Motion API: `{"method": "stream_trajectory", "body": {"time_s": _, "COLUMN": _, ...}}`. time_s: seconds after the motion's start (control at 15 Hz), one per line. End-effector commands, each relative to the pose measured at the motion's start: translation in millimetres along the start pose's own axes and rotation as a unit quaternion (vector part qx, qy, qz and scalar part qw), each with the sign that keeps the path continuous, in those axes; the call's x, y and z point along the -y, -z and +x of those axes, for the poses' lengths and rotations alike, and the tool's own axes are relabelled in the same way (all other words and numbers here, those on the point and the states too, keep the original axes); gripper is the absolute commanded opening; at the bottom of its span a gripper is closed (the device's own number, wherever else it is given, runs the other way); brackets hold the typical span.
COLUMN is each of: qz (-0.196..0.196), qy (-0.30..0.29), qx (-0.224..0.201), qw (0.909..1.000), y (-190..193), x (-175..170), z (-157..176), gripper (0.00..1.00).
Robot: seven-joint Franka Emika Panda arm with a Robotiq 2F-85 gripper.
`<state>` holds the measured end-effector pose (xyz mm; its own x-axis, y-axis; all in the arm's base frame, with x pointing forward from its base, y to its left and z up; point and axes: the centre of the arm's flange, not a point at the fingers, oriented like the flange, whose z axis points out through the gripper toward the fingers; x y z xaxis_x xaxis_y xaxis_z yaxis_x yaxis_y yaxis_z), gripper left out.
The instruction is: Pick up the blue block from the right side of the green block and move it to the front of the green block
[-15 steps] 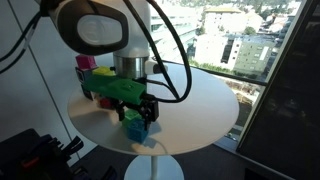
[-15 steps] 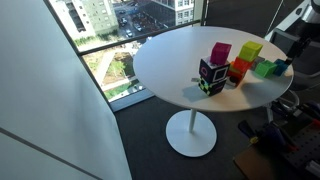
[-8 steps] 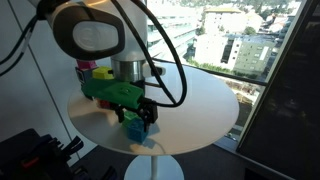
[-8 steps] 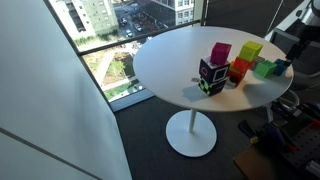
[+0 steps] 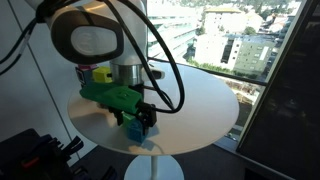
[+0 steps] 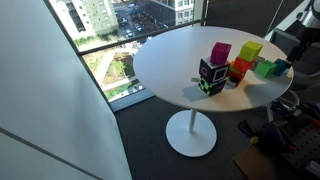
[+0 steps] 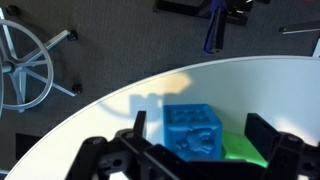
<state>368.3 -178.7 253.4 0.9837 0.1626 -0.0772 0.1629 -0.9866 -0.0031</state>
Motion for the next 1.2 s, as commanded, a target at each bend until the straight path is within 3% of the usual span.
{"method": "stream_trajectory", "body": {"time_s": 0.0, "qz": -0.007, "qy": -0.002, "qx": -0.004, "qw": 1.0, "y": -6.0, "x": -5.8, "z": -1.9, "gripper": 1.0}}
{"method": "stream_trajectory", "body": {"time_s": 1.13, "qz": -0.012, "qy": -0.006, "qx": -0.013, "qw": 0.9998, "y": -14.9, "x": -9.8, "z": 8.5, "gripper": 1.0}}
